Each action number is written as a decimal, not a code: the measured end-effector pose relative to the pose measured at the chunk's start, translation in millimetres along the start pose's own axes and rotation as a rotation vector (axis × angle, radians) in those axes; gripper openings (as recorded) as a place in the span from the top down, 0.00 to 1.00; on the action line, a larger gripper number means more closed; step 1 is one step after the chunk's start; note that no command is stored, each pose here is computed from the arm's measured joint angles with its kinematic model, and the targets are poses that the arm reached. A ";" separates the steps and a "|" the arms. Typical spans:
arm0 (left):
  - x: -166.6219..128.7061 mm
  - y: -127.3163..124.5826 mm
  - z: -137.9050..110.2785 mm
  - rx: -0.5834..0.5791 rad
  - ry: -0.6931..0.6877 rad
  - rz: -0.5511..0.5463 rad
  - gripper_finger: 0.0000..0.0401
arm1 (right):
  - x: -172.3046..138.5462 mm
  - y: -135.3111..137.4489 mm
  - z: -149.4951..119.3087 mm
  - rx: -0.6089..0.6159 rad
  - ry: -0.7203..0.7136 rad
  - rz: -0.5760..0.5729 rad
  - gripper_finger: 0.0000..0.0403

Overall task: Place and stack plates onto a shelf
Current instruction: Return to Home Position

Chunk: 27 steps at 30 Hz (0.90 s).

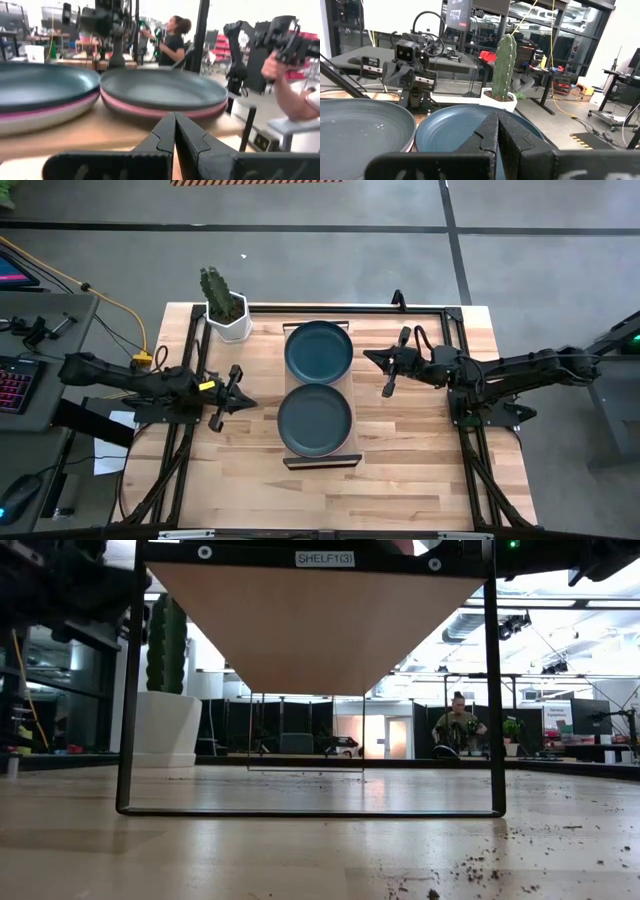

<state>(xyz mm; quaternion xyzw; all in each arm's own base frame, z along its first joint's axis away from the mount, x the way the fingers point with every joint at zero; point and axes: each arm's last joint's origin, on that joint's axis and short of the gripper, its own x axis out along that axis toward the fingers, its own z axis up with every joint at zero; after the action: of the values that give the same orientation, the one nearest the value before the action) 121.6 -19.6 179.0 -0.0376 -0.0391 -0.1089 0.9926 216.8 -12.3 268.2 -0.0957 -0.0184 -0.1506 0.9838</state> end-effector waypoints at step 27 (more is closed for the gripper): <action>-17.9 0.6 -12.3 -0.149 0.114 0.053 1.00 | -82.0 9.5 -70.3 0.126 0.111 0.166 1.00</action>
<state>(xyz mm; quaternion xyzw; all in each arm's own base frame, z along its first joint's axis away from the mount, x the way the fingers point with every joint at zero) 105.1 -16.2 165.2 -0.1063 0.0269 -0.0869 0.9902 141.9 7.0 192.2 -0.0264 0.0346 -0.0722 0.9964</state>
